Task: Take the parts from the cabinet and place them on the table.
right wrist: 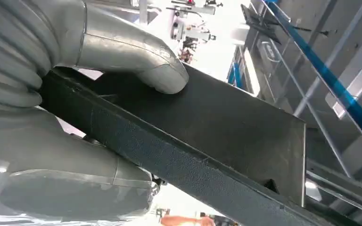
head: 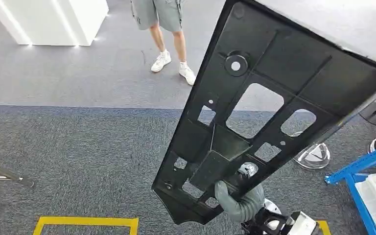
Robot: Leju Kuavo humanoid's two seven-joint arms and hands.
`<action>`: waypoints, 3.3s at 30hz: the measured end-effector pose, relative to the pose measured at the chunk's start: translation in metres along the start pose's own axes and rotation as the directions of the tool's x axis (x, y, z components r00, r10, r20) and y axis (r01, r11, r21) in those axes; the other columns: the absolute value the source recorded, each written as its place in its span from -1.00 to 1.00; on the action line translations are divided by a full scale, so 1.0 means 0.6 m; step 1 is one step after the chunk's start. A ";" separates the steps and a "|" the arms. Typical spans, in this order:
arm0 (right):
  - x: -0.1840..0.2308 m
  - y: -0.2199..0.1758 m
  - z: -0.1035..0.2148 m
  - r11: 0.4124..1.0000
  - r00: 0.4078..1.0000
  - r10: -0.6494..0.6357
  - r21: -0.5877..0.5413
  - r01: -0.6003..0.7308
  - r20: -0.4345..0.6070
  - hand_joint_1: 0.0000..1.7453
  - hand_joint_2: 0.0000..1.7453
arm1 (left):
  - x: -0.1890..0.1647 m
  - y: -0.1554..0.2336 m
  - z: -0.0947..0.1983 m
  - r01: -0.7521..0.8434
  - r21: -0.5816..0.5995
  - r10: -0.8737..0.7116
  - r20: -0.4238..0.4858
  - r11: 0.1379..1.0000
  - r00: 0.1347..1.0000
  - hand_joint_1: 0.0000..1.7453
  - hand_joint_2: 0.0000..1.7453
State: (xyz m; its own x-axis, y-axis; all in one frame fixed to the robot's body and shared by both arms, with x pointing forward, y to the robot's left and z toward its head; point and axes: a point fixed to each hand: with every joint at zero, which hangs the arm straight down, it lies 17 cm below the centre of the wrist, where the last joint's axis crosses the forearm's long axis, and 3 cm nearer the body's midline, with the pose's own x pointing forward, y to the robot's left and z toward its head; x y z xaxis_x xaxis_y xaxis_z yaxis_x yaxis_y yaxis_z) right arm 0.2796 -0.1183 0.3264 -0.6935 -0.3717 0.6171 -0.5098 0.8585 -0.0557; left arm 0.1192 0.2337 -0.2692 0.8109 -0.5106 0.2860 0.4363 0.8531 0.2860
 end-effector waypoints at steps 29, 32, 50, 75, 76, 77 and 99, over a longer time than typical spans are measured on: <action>0.001 0.001 -0.013 1.000 0.999 -0.025 -0.003 0.025 0.020 1.00 1.00 | -0.006 0.012 -0.003 -0.015 0.016 0.015 -0.007 1.000 1.000 -1.00 1.00; 0.001 0.001 -0.014 1.000 0.999 -0.025 -0.003 0.025 0.021 1.00 1.00 | -0.009 0.014 -0.003 -0.014 0.018 0.015 -0.012 1.000 1.000 -1.00 1.00; -0.003 0.005 -0.012 0.999 0.999 -0.040 -0.002 0.040 0.012 1.00 1.00 | -0.014 0.011 -0.001 -0.017 0.018 0.017 -0.017 1.000 1.000 -1.00 1.00; 0.000 0.009 -0.015 0.999 0.999 -0.051 -0.007 0.051 0.010 1.00 1.00 | -0.015 0.009 -0.001 -0.004 0.017 0.004 -0.020 1.000 1.000 -1.00 1.00; 0.000 0.009 -0.015 0.999 0.999 -0.051 -0.007 0.051 0.010 1.00 1.00 | -0.015 0.008 -0.001 -0.004 0.017 0.004 -0.019 1.000 1.000 -1.00 1.00; 0.000 0.009 -0.015 0.999 0.999 -0.051 -0.007 0.051 0.010 1.00 1.00 | -0.014 0.008 -0.001 -0.004 0.017 0.004 -0.018 1.000 1.000 -1.00 1.00; 0.005 0.005 -0.019 0.998 0.998 -0.059 -0.020 0.060 0.028 1.00 1.00 | -0.014 0.019 -0.003 -0.006 0.027 0.007 -0.012 1.000 1.000 -1.00 1.00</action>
State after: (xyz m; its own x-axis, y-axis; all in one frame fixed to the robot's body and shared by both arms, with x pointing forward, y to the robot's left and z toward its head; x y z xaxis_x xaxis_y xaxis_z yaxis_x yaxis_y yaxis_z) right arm 0.2816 -0.1128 0.3372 -0.6759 -0.4315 0.5974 -0.5400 0.8417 -0.0031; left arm 0.1179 0.2479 -0.2702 0.8185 -0.5036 0.2765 0.4203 0.8531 0.3092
